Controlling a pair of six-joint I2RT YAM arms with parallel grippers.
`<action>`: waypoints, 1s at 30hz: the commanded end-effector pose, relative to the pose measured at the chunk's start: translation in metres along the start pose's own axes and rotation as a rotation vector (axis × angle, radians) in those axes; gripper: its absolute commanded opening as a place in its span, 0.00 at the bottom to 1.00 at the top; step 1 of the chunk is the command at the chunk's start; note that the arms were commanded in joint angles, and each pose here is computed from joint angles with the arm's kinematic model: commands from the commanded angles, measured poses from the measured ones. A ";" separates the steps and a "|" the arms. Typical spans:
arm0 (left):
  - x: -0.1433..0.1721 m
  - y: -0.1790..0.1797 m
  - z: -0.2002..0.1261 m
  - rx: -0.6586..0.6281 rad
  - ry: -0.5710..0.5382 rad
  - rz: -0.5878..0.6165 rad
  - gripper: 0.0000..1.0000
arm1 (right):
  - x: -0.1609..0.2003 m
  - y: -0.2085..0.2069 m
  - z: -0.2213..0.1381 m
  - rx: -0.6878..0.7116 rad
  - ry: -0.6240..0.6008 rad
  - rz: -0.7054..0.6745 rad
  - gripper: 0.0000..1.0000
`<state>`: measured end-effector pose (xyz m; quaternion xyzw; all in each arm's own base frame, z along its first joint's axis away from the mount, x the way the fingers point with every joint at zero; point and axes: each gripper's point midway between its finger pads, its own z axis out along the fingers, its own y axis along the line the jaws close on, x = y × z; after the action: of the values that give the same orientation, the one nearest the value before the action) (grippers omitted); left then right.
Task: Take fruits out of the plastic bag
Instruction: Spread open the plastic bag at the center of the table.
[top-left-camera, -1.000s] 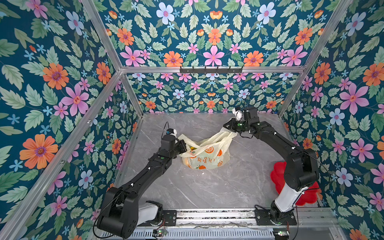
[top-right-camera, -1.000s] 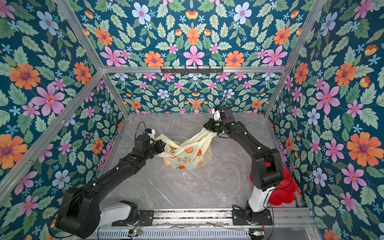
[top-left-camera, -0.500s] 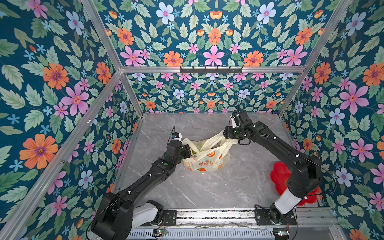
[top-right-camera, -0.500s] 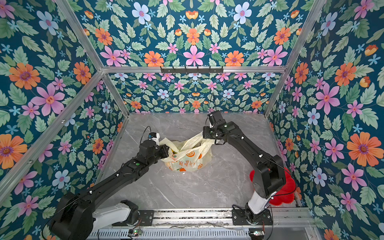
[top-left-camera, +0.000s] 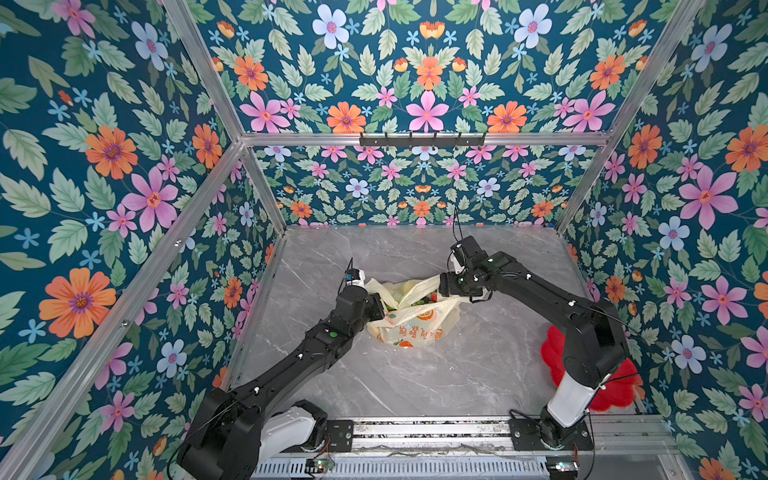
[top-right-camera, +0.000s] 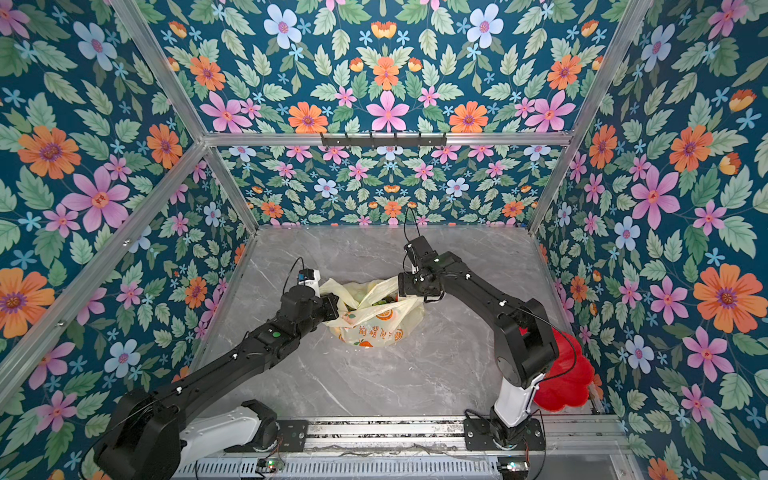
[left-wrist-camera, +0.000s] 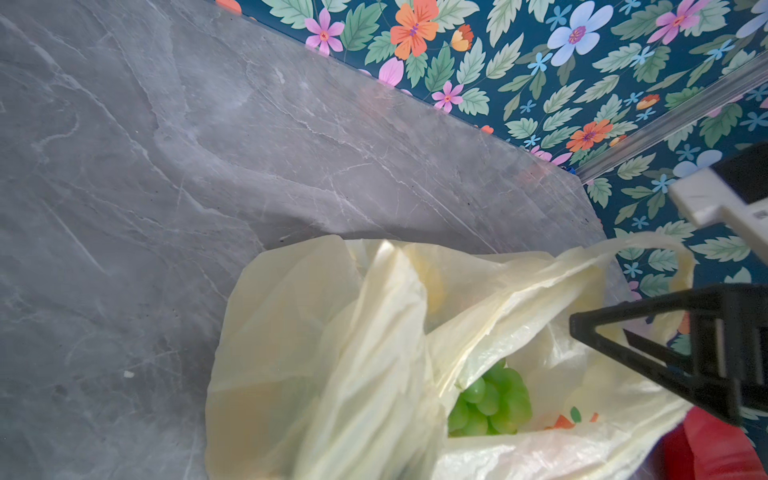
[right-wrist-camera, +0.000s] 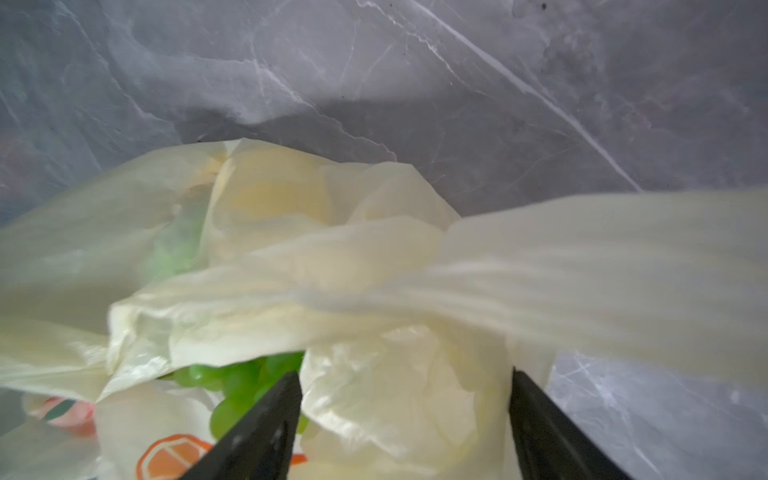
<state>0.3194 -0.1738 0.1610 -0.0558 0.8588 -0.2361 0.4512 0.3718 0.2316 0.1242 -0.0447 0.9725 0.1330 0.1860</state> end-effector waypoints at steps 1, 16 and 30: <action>-0.007 0.007 -0.002 -0.034 -0.039 -0.010 0.00 | -0.003 0.013 0.009 -0.057 0.017 0.007 0.73; -0.019 0.081 -0.002 -0.150 -0.052 -0.252 0.00 | -0.038 0.034 -0.052 -0.498 -0.193 0.145 0.00; -0.049 0.031 0.041 -0.107 0.022 -0.118 0.01 | -0.036 0.022 -0.062 -0.587 -0.230 0.223 0.00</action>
<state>0.3808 -0.1264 0.1521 -0.1786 0.8617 -0.2337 0.4135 0.3782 0.2313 0.1908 0.0299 0.8739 0.4168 0.2485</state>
